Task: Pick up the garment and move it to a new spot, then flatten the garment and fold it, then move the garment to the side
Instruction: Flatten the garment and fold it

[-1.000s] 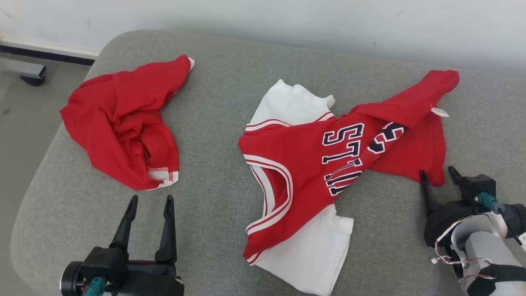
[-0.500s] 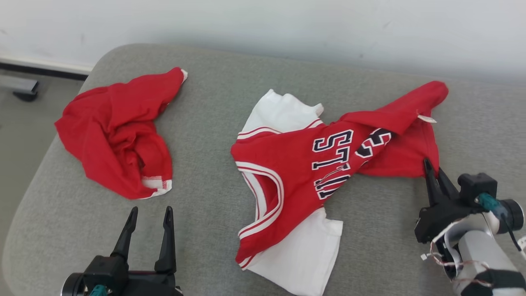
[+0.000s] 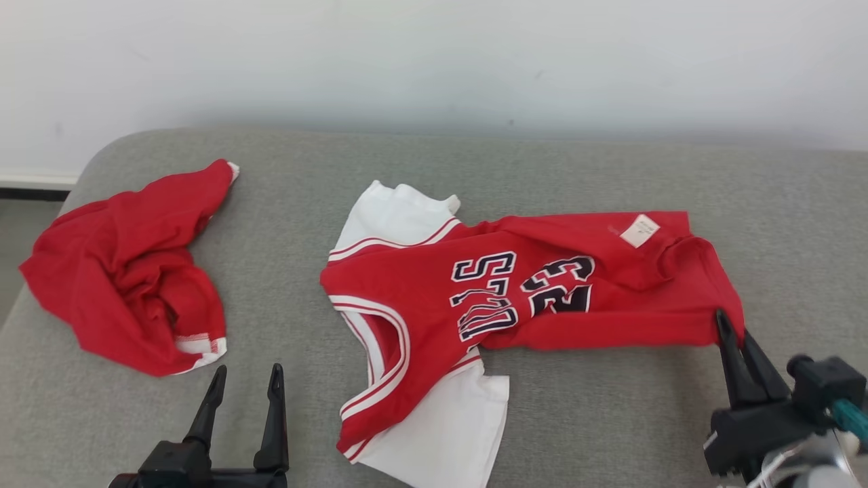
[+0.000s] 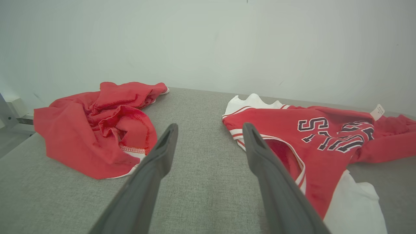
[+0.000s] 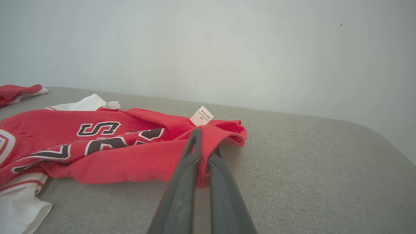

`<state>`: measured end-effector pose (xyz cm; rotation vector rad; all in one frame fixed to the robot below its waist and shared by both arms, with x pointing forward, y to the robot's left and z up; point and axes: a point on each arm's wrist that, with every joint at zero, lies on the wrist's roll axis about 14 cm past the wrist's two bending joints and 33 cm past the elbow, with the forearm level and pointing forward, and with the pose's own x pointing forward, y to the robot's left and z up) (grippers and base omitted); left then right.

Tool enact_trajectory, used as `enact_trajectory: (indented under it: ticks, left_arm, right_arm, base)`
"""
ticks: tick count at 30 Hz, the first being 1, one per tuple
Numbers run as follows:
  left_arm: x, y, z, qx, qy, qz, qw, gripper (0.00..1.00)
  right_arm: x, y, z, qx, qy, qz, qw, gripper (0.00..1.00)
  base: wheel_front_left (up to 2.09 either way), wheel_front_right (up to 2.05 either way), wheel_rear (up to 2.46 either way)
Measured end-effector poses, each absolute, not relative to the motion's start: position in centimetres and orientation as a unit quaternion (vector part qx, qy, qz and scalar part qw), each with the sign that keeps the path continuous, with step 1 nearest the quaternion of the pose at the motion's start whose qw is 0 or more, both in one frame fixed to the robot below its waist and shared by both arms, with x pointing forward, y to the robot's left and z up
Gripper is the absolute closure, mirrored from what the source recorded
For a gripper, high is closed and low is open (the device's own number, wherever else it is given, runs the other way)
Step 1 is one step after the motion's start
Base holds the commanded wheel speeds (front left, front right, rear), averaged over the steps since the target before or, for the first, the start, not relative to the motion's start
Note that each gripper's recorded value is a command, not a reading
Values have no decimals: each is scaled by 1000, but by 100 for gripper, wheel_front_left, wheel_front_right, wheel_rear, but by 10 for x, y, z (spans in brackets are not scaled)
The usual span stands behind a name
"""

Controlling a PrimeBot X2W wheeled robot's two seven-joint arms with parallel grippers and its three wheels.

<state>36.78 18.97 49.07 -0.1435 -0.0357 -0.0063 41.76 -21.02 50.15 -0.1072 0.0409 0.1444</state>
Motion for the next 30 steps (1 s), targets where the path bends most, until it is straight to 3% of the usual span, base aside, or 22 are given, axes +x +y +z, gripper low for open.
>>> enact_trajectory:
  ticks: [8,14,15,16,17,30]
  left_arm:
    - [374,170,491,-75,-17,-35,996,0]
    - [376,166,488,-77,-13,-41,996,0]
    - [376,166,488,-77,-12,-41,996,0]
    - [375,166,488,-77,-12,-40,996,0]
    - [375,167,487,-77,-11,-39,996,0]
    - [369,181,495,-68,-23,-20,997,0]
  right_arm:
    - [362,-233,513,-30,45,19,998,100]
    - [340,-245,496,-7,90,-11,996,100]
    - [338,-247,492,-16,97,-11,995,83]
    - [337,-247,491,-24,99,-11,995,37]
    - [337,-248,489,-27,100,-12,995,0]
    - [361,-243,510,-63,45,-1,997,0]
  base:
    - [0,0,0]
    - [0,0,0]
    - [0,0,0]
    - [0,0,0]
    - [0,0,0]
    - [0,0,0]
